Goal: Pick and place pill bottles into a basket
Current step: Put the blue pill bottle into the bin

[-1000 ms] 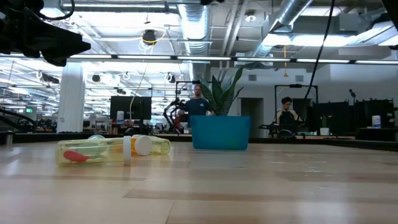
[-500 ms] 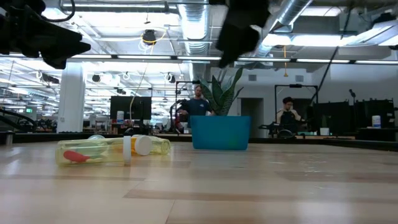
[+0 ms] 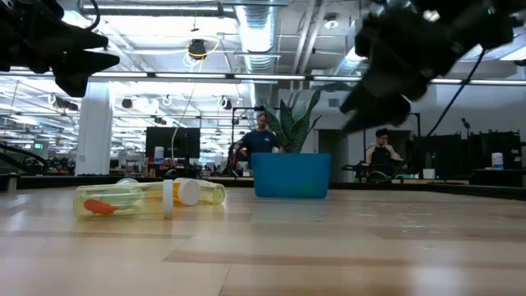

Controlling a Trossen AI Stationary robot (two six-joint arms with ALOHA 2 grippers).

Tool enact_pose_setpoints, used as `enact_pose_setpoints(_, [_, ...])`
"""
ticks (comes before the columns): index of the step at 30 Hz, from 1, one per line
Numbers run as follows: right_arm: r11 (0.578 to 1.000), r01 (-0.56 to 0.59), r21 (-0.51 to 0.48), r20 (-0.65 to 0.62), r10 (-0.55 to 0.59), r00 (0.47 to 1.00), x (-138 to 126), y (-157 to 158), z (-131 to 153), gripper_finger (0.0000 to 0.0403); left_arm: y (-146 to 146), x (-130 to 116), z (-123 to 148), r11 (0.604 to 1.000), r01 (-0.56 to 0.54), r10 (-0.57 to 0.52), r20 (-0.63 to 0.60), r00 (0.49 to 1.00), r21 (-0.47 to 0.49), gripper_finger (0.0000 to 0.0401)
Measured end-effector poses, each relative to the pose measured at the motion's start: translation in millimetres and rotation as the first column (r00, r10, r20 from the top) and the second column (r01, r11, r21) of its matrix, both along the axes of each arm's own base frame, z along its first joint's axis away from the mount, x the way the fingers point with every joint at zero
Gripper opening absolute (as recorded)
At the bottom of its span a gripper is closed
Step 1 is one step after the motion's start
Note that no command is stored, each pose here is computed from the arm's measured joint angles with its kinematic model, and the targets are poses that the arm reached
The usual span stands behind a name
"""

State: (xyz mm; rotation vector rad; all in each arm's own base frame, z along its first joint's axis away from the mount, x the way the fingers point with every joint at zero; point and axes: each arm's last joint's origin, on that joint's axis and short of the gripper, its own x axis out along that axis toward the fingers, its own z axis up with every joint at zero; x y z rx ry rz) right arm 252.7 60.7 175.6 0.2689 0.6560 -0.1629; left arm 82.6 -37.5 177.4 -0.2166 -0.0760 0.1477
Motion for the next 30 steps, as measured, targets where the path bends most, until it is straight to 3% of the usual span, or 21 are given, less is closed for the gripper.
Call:
enact_pose_setpoints(7, [0.984, 0.16, -0.079, -0.012, -0.162, 0.987, -11.6, -9.8, -22.0, 0.0327, 1.9, -0.4, 0.4, 0.998, -0.065, 0.065, -0.005, 0.998, 0.02, 0.0175])
enact_pose_setpoints(12, [0.977, 0.19, -0.1, 0.001, -0.191, 0.982, -8.5, -11.5, -26.5, 0.0327, 2.0, -0.5, 0.7, 0.997, -0.069, 0.069, -0.005, 0.998, 0.021, 0.0175])
enact_pose_setpoints(22, [0.982, 0.071, -0.175, 0.077, -0.058, 0.995, -3.5, -9.9, -17.2, 0.0327, 1.1, -0.3, 1.1, 0.999, -0.035, 0.035, -0.001, 0.999, 0.028, 0.0175])
enact_pose_setpoints(26, [0.99, -0.056, -0.13, 0.162, 0.077, 0.984, -9.5, -13.5, -25.9, 0.0327, 0.9, -0.4, 3.1, 0.999, -0.026, 0.025, 0.013, 1.0, 0.03, 0.0175])
enact_pose_setpoints(30, [0.994, -0.046, -0.1, 0.255, 0.07, 0.965, -28.7, -27.7, -41.4, 0.0327, 0.7, -0.6, 5.7, 0.999, -0.015, 0.013, 0.029, 0.999, 0.053, 0.0175])
